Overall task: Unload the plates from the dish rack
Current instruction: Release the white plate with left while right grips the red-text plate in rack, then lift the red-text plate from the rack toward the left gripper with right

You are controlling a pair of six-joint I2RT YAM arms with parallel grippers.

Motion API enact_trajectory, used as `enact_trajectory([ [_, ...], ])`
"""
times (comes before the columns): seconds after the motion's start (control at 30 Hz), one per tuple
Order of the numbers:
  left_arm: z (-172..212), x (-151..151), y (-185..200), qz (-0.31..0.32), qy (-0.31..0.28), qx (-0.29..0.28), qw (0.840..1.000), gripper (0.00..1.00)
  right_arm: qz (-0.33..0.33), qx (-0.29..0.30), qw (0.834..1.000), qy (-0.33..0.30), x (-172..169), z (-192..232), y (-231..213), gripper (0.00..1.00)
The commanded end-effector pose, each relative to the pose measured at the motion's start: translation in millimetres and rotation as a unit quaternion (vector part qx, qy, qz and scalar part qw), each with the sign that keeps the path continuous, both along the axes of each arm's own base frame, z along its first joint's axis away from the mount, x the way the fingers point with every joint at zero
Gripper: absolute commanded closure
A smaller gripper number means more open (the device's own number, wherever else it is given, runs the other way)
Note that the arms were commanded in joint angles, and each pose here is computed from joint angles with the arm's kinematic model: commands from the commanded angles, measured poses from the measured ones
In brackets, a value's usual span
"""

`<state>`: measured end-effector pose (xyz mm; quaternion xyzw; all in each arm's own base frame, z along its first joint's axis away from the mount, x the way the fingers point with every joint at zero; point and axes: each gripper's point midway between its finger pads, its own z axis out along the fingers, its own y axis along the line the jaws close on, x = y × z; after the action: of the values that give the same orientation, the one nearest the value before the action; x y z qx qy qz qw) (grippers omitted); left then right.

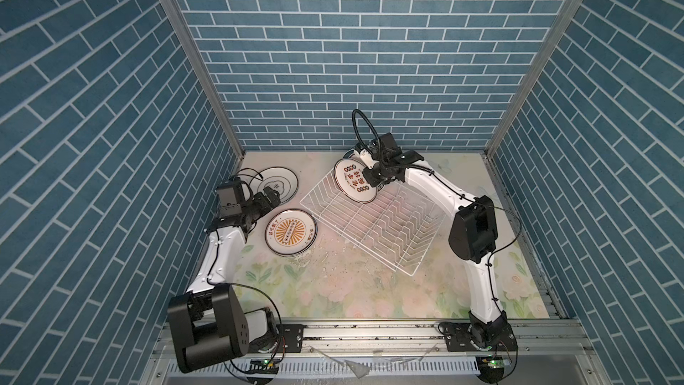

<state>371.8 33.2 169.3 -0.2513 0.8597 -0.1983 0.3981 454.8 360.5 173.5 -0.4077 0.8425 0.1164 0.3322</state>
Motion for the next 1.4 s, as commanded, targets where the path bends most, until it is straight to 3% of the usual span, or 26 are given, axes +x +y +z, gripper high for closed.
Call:
enact_trajectory([
  [0.0, -3.6, 0.8, -3.7, -0.007, 0.001, -0.005, 1.000, 0.01, 0.027, -0.029, 0.999, -0.021, -3.2, -2.8, 3.7, 0.83],
  [0.57, -8.4, 4.1, -5.2, -0.005, 0.006, -0.016, 1.000, 0.01, 0.052, -0.065, 0.993, -0.079, -21.9, 0.5, 5.9, 1.00],
  [0.87, -13.8, 7.3, -8.7, -0.007, 0.009, -0.014, 1.000, 0.01, 0.035, -0.062, 0.992, -0.109, -25.7, 25.3, -4.5, 1.00],
  [1.1, -4.6, 13.4, -16.4, -0.021, -0.013, -0.029, 0.999, 0.01, 0.043, -0.019, 0.992, -0.120, -45.8, 62.8, -6.5, 1.00],
  [1.37, 28.2, 22.9, -48.2, -0.089, -0.068, -0.059, 0.992, 0.01, 0.043, 0.096, 0.984, -0.142, -68.1, 131.5, -0.9, 1.00],
])
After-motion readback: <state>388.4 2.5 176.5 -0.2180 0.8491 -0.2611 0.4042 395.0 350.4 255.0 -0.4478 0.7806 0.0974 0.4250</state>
